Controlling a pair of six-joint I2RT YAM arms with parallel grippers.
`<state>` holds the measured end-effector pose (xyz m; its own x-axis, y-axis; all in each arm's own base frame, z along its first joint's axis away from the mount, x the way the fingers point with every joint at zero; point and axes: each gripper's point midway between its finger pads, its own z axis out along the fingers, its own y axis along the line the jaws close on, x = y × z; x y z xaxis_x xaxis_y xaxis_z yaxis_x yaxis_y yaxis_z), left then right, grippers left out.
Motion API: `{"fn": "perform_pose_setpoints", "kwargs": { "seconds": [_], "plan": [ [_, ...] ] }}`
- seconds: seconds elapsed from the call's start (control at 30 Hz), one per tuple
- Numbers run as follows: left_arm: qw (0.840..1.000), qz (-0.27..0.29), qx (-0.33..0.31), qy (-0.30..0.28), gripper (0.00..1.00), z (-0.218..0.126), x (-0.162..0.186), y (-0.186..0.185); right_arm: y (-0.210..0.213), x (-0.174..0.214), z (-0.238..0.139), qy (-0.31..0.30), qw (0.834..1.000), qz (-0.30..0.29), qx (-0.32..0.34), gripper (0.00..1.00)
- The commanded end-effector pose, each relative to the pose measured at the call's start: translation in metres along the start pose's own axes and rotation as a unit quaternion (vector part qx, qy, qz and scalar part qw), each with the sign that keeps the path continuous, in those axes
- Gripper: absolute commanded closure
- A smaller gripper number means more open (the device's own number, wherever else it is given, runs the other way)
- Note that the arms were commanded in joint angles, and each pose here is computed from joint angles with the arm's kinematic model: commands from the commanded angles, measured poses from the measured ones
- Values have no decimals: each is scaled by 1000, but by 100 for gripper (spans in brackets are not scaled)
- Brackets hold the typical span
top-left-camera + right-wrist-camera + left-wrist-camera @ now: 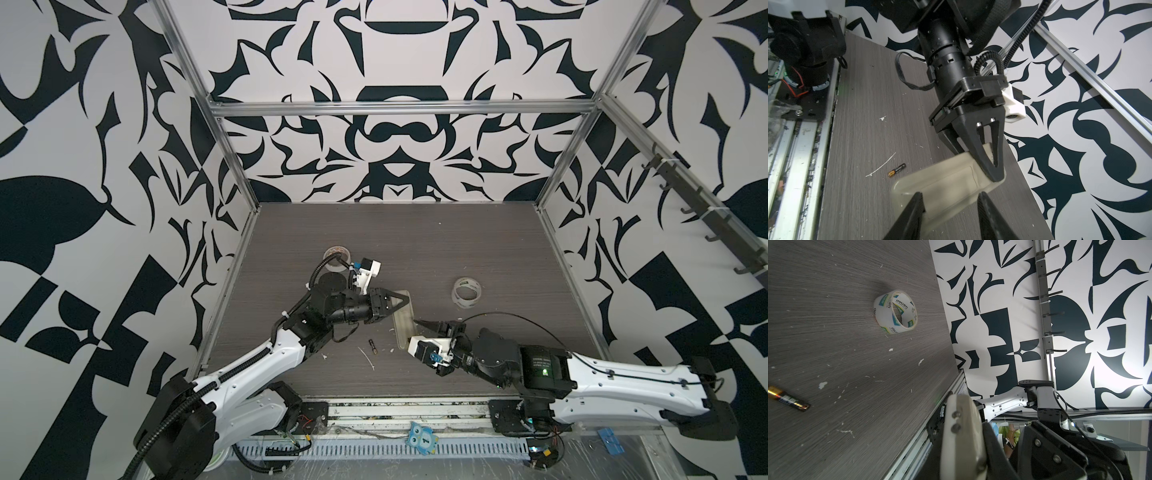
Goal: Load the batteries into the remote control
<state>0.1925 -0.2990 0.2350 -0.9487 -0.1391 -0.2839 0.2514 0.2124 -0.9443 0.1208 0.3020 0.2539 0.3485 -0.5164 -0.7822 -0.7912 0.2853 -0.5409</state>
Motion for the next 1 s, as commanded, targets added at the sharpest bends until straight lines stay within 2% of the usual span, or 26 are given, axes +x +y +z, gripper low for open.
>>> {"fn": "perform_pose_setpoints", "kwargs": {
  "seconds": [0.0, 0.13, 0.6, 0.97],
  "plan": [
    [1000, 11, 17, 1, 100, -3, 0, -14, 6, -3, 4, 1, 1000, 11, -20, 53],
    [1000, 11, 17, 0, 100, -3, 0, -15, 7, 1, 9, 14, 1000, 5, -18, 53],
    [1000, 12, 18, 2, 100, -3, -2, -16, -12, -5, -1, 2, 1000, 14, 23, 54],
    [1000, 12, 21, 1, 100, -3, -3, -19, -8, -1, 5, 11, 1000, 12, 21, 54]
  ]
}}
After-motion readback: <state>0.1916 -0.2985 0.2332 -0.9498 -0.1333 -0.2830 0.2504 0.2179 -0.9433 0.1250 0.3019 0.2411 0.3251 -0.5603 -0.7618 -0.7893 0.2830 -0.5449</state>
